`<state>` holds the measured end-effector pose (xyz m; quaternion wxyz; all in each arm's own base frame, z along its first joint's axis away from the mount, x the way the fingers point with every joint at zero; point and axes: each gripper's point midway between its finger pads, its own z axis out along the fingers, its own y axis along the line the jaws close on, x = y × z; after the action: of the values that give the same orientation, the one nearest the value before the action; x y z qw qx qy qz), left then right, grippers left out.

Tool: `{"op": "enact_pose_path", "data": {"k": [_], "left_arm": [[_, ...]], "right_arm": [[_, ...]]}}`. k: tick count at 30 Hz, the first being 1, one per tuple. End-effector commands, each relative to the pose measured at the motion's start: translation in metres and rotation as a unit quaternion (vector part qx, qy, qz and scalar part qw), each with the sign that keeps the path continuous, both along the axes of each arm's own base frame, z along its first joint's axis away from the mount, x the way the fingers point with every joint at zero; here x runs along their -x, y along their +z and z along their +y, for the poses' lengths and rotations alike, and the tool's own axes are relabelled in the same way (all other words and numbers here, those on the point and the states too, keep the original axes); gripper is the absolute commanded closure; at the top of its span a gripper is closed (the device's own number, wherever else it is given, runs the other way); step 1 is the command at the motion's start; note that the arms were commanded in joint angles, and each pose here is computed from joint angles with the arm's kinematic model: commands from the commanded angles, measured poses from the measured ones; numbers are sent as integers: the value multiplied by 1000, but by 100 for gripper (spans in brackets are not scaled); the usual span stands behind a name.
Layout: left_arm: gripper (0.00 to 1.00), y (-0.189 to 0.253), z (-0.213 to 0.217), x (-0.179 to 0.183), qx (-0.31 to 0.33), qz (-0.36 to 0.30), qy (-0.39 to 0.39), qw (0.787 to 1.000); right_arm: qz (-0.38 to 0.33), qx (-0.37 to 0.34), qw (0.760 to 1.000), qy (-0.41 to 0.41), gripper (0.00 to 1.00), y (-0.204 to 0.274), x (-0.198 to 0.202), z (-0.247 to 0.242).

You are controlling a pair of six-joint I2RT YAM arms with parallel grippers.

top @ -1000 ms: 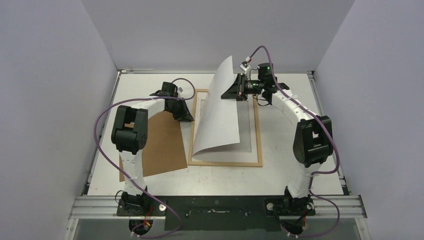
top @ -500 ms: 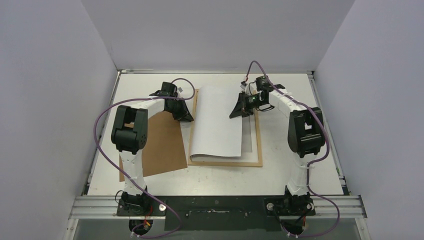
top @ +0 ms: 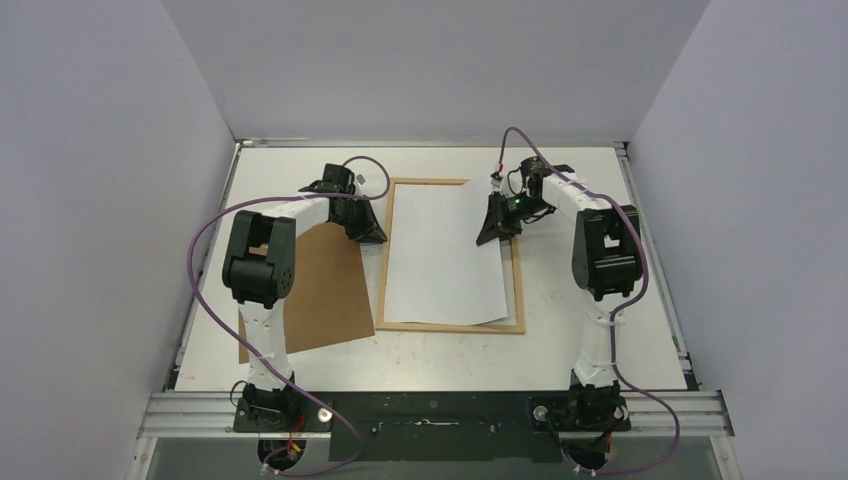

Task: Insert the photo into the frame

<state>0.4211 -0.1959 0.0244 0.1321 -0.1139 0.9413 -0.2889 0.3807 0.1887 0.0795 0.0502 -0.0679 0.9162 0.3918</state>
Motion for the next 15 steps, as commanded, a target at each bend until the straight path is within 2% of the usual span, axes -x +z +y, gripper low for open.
{"op": "enact_pose_path", "data": {"k": [1,15], "left_arm": [[88,-11,5,-10,-17,-13,6,1000],[88,-13,5,-6,-17,-9,9,1000]], "right_arm": [[-13,7,1000,19,89,-5,-3,7],[-60,50,997,15,78,-5,-12,4]]}}
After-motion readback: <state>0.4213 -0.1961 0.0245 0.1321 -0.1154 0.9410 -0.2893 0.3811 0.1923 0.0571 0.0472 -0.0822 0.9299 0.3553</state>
